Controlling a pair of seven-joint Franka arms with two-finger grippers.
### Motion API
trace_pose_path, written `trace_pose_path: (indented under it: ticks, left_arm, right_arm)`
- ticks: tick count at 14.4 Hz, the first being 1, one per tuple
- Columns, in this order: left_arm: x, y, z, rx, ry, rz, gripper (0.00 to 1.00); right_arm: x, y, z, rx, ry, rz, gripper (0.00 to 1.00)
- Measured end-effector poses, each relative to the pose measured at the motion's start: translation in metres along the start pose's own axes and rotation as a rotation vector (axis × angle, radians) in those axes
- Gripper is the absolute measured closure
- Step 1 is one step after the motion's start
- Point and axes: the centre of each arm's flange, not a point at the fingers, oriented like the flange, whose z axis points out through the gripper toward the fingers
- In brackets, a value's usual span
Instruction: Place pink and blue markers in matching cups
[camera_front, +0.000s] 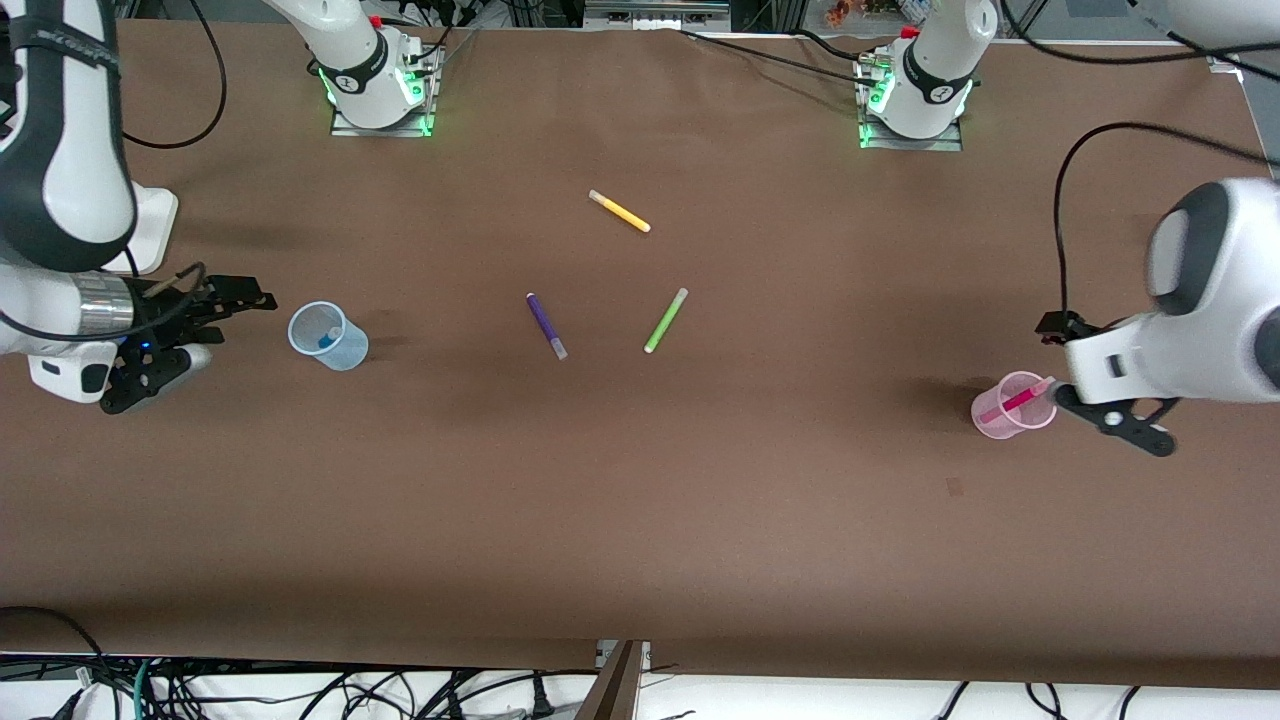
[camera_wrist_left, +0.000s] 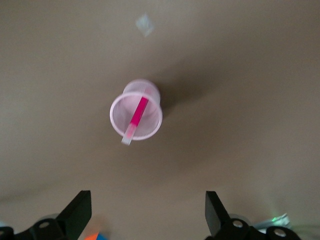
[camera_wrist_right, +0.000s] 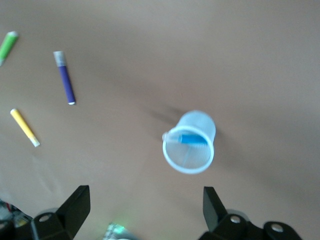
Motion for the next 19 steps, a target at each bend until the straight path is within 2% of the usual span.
trace_pose_path:
  ticks: [2,4,7,10,12,14,16,19]
  left_arm:
    - [-0.017,0.003,-0.038,-0.024,0.099,-0.016,0.0]
    - [-0.028,0.018,-0.064,-0.014,0.133,-0.014,0.0]
    - [-0.028,0.049,-0.08,-0.006,0.149,-0.044,0.0]
    - [-0.037,0.069,-0.098,0.007,0.197,-0.191,0.0]
    - [-0.051,0.082,-0.107,0.024,0.264,-0.328,0.0]
    - [-0.067,0.101,-0.104,0.012,0.283,-0.445,0.0]
    - [-0.075,0.111,-0.101,0.008,0.281,-0.483,0.0]
    - [-0.073,0.112,-0.1,0.004,0.264,-0.495,0.0]
  right_arm:
    - [0.001,-0.02,-0.003,-0.057,-0.029,0.126,0.0]
    - [-0.008,-0.039,-0.019,-0.096,-0.019,0.215,0.0]
    - [-0.046,-0.057,-0.055,-0.158,0.023,0.252,0.0]
    - [-0.091,-0.061,-0.089,-0.209,0.081,0.264,0.0]
    - [-0.122,-0.061,-0.117,-0.219,0.142,0.28,0.0]
    - [-0.149,-0.059,-0.137,-0.217,0.192,0.298,0.0]
    - [-0.163,-0.059,-0.143,-0.212,0.194,0.31,0.0]
    - [-0.163,-0.065,-0.138,-0.21,0.177,0.336,0.0]
